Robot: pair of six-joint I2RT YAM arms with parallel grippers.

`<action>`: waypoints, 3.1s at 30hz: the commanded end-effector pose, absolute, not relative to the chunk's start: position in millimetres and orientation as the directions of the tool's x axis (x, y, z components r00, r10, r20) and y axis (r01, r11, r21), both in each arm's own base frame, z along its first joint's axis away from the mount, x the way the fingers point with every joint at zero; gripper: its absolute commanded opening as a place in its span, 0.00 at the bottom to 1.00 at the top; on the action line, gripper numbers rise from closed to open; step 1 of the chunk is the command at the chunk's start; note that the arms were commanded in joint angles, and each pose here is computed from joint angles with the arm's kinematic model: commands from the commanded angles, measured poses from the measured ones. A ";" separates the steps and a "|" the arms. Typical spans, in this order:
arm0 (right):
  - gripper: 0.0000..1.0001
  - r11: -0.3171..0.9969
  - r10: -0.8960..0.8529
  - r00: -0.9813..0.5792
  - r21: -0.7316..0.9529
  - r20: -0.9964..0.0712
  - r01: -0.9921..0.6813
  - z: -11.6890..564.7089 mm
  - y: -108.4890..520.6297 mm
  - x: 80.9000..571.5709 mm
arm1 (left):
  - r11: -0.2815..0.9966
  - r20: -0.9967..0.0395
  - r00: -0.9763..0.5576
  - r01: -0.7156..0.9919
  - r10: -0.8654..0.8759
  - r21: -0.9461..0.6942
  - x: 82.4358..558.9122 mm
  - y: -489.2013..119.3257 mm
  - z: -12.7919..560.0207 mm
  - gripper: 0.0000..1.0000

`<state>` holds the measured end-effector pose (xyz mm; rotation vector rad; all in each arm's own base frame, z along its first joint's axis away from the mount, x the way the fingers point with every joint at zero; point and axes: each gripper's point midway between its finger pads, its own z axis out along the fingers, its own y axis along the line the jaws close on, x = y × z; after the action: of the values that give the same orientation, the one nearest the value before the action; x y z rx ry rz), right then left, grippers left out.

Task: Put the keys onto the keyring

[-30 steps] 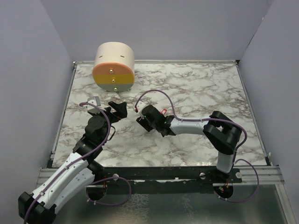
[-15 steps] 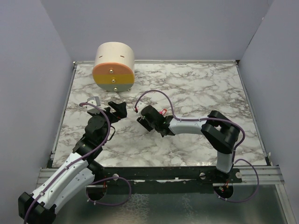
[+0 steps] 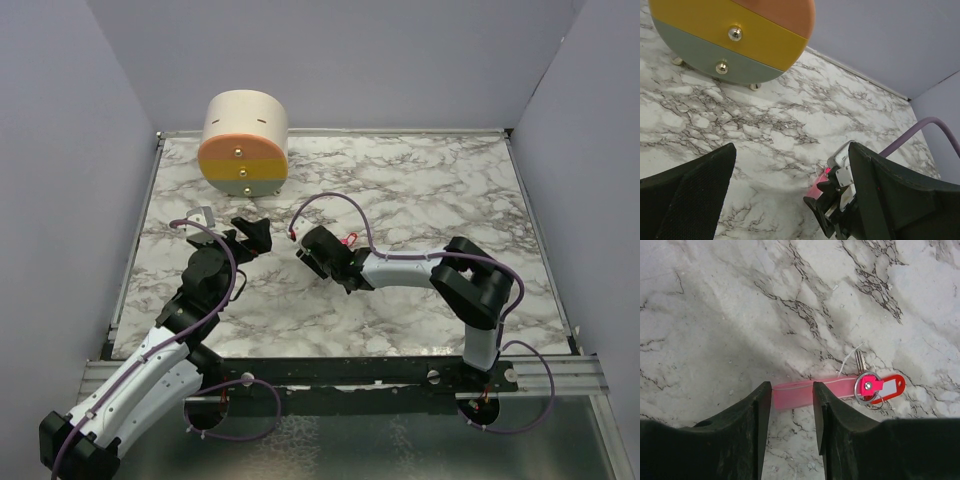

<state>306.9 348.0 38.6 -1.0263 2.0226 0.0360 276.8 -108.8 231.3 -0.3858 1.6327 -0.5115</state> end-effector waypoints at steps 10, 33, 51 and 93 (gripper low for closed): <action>0.14 0.662 -0.685 -0.335 -0.361 -0.647 -0.656 21.0 334.9 303.9 | 0.847 -0.844 -0.107 0.031 -0.525 -0.531 278.8 -104.9 229.5 0.97; 0.01 0.801 -0.045 -0.228 0.101 -0.973 -0.590 248.5 312.8 304.9 | 0.841 -0.839 -0.119 0.044 -0.532 -0.539 278.2 -108.2 227.7 0.97; 0.01 0.815 -0.030 -0.226 0.107 -0.974 -0.569 252.2 300.8 306.1 | 0.840 -0.838 -0.139 0.054 -0.528 -0.539 282.1 -114.5 223.2 0.97; 0.01 0.677 0.043 -0.205 0.180 -0.978 -0.714 254.4 300.0 295.9 | 0.829 -0.829 -0.188 0.100 -0.527 -0.550 286.0 -131.4 217.1 0.97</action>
<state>294.2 297.4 228.0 -0.5531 1.7246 0.7396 285.5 -127.4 211.6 -0.3447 1.6959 -0.5455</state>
